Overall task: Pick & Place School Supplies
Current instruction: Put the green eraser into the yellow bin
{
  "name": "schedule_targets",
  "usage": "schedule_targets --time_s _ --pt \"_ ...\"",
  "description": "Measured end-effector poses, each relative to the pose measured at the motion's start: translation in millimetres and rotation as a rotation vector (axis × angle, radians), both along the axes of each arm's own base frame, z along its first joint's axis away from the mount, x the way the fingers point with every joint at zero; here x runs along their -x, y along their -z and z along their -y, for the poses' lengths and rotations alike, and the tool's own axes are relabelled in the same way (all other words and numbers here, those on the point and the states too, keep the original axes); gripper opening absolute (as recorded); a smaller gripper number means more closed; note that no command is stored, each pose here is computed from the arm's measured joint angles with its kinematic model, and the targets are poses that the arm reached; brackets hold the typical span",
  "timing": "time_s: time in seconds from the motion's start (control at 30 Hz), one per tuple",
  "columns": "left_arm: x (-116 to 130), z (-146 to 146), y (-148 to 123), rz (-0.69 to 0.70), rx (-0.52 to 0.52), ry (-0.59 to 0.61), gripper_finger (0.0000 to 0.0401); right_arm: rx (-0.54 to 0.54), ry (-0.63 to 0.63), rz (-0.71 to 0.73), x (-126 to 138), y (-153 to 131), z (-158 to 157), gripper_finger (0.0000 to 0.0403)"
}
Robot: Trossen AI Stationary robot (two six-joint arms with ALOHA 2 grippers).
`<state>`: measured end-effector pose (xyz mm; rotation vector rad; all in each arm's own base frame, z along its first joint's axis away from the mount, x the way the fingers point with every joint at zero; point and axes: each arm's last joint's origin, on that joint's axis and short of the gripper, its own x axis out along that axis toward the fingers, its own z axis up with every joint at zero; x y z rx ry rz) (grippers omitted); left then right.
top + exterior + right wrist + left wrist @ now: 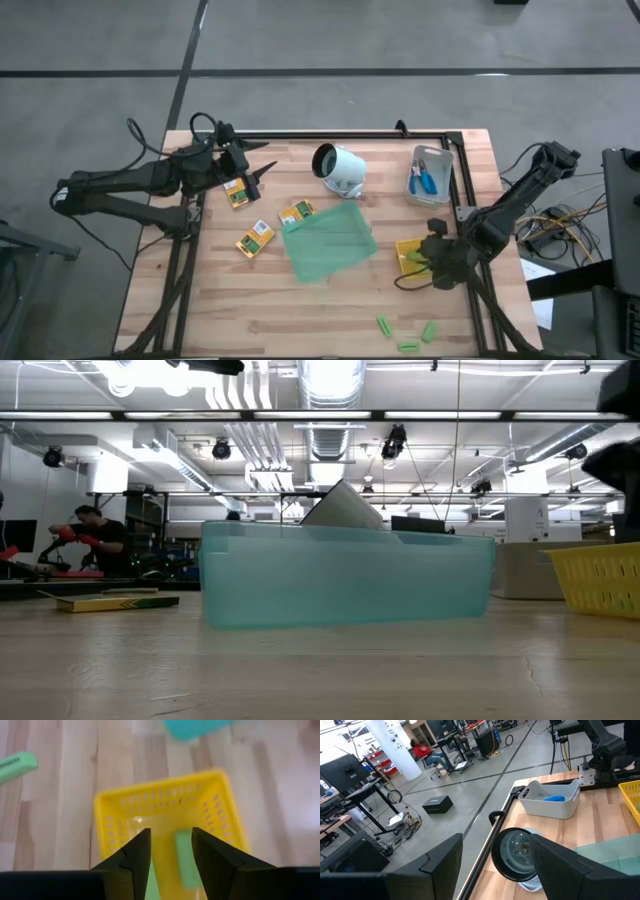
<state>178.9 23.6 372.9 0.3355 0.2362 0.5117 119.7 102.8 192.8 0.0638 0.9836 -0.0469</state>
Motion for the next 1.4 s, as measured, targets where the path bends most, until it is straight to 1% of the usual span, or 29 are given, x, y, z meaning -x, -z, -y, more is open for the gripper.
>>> schedule_targets --time_s 0.07,0.2,0.33,0.5,0.6,0.77,0.9,1.03,1.23,1.4 --pt "0 0 0 0.0 0.0 0.0 0.0236 0.023 -0.036 0.02 -3 -13 -2 0.0132" --pt "0 0 0 0.0 0.0 0.0 0.0236 0.019 -0.099 0.066 -7 -37 -7 0.0133" --pt "0 0 0 0.0 0.0 0.0 0.0236 -0.006 -0.222 0.093 -9 -55 -14 0.0134" --pt "0 0 0 0.0 0.0 0.0 0.0236 0.007 -0.421 0.165 -4 -62 -29 0.0133" --pt "0 0 0 0.0 0.0 0.0 0.0236 0.003 -0.495 0.232 1 -65 -40 0.0134" --pt "0 0 0 0.0 0.0 0.0 0.0236 0.034 -0.58 0.301 9 -58 -57 0.0134" --pt "0 0 0 0.0 0.0 0.0 0.0236 0.011 -0.643 0.302 15 -42 -74 0.0133" --pt "0 0 0 0.0 0.0 0.0 0.0236 0.014 -0.696 0.29 20 -23 -89 0.0144" --pt "0 0 0 0.001 0.0 0.0 0.0236 0.024 -0.812 0.338 26 -1 -109 0.0159" --pt "0 0 0 0.0 0.0 0.0 0.0236 -0.03 -0.847 0.342 24 16 -118 0.016"
